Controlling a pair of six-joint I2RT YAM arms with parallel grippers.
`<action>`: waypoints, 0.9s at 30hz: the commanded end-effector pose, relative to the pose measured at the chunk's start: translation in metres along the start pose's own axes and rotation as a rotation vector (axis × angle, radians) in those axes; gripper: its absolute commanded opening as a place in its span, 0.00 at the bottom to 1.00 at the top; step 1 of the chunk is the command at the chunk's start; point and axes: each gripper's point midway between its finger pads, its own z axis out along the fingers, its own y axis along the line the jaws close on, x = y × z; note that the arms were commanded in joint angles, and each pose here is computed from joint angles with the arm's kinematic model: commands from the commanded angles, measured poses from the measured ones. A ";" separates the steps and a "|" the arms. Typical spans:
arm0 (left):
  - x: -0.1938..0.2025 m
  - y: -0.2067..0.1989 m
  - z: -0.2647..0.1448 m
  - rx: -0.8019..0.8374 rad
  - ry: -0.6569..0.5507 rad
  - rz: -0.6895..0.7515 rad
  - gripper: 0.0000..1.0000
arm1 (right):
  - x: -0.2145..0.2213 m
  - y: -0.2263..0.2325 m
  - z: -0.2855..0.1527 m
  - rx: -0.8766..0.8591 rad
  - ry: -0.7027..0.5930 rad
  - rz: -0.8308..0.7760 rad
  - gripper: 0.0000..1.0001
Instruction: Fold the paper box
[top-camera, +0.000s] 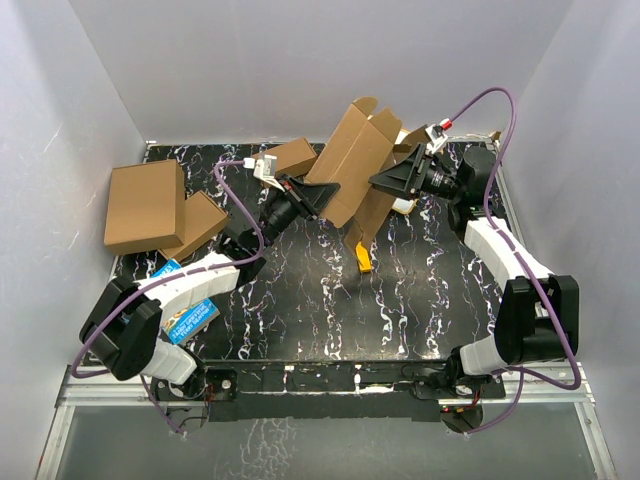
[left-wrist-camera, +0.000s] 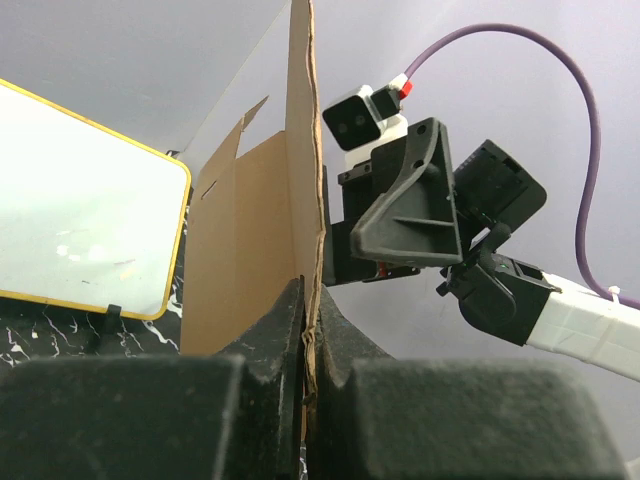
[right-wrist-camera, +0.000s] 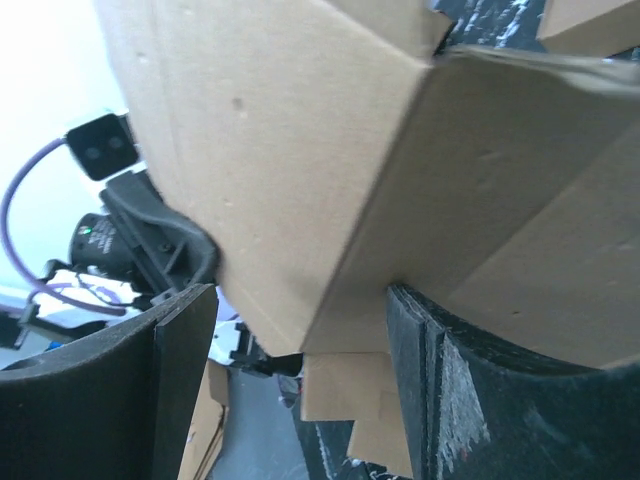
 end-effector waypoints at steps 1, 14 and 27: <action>-0.035 -0.033 0.003 0.081 -0.110 0.029 0.00 | -0.010 -0.004 0.000 0.077 -0.038 -0.053 0.74; -0.020 -0.046 0.010 0.160 -0.085 -0.113 0.00 | -0.012 0.020 0.001 -0.064 -0.048 -0.049 0.75; 0.000 -0.016 0.011 0.048 -0.053 -0.138 0.00 | -0.007 0.033 -0.003 -0.111 -0.052 -0.071 0.14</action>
